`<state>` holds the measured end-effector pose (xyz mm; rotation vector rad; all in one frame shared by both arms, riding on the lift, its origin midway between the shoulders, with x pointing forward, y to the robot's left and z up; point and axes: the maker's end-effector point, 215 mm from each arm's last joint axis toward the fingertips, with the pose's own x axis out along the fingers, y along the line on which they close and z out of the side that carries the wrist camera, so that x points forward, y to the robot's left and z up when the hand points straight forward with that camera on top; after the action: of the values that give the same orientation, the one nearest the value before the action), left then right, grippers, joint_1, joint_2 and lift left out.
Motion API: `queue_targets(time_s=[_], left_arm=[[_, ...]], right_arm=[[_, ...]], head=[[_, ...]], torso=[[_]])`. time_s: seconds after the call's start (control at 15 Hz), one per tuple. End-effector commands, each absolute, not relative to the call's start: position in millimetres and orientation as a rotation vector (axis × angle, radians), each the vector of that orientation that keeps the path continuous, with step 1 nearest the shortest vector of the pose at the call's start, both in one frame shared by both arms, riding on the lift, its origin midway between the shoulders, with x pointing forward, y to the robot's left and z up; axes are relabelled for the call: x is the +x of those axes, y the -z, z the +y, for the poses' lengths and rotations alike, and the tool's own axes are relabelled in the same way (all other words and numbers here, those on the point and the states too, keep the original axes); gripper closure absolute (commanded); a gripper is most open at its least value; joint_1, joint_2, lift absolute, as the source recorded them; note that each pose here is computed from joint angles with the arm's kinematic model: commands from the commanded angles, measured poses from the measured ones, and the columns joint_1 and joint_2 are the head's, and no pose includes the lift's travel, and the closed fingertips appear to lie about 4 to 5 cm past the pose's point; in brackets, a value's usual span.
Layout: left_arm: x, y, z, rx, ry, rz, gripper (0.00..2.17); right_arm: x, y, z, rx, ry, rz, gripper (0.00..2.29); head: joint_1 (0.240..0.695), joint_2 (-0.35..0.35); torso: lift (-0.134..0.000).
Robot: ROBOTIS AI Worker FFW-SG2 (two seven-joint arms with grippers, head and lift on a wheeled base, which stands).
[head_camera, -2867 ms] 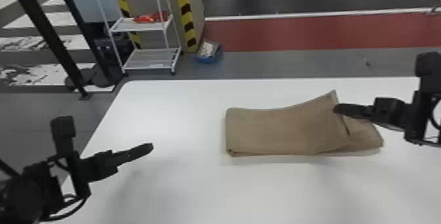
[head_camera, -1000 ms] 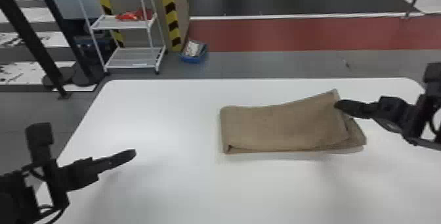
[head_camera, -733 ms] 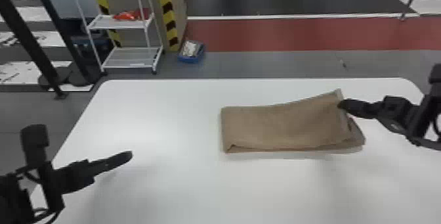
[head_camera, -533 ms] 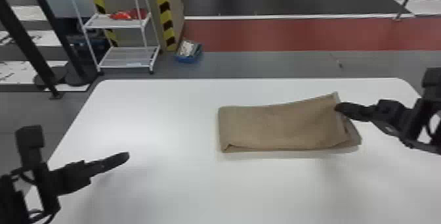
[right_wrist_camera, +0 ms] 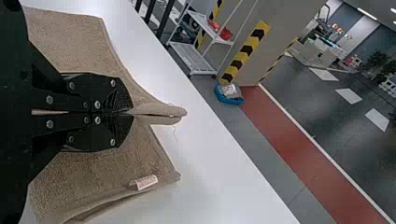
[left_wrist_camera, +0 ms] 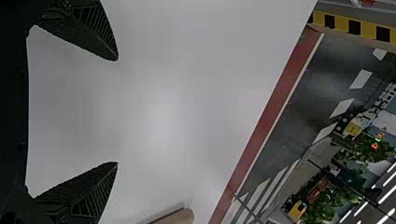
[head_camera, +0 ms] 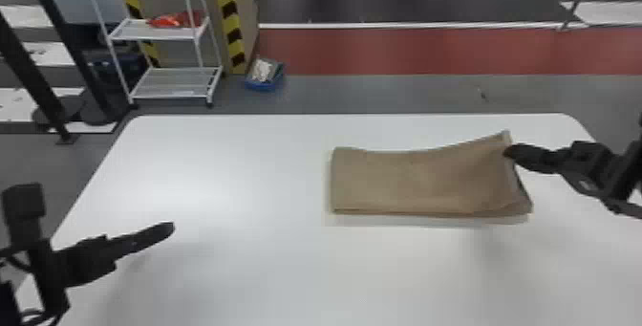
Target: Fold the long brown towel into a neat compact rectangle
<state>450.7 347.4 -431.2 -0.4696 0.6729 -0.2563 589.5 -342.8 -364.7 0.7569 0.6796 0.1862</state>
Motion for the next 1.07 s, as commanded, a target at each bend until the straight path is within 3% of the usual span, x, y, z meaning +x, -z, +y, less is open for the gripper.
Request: queue_targets(time_s=[0.0,0.27,0.33,0.4,1.0], left_arm=[[451,432,346,-0.469,0.257,0.675,0.09],[451,431,347,-0.466,0.257,0.672,0.09],[450,432,347,-0.468,0.257,0.676,0.09],[451,432,347,-0.466,0.256,0.674,0.09],[452,431,347,-0.464,0.258,0.673,0.09]], right_arm=[[591,380,-348,0.757,-0.17,0.68,1.21],[586,386,-357,0.767,-0.155,0.685,1.17],[583,389,-360,0.765,-0.148,0.691,0.68],[580,391,-364,0.77,-0.14,0.695,0.0],[567,408,-402,0.679,-0.056,0.765,0.17]], head=[[0.695,0.007],[0.695,-0.002],[0.695,-0.003],[0.695,-0.006],[0.695,-0.055]], torso=[[-0.124],[-0.124],[-0.124],[-0.124],[-0.124]])
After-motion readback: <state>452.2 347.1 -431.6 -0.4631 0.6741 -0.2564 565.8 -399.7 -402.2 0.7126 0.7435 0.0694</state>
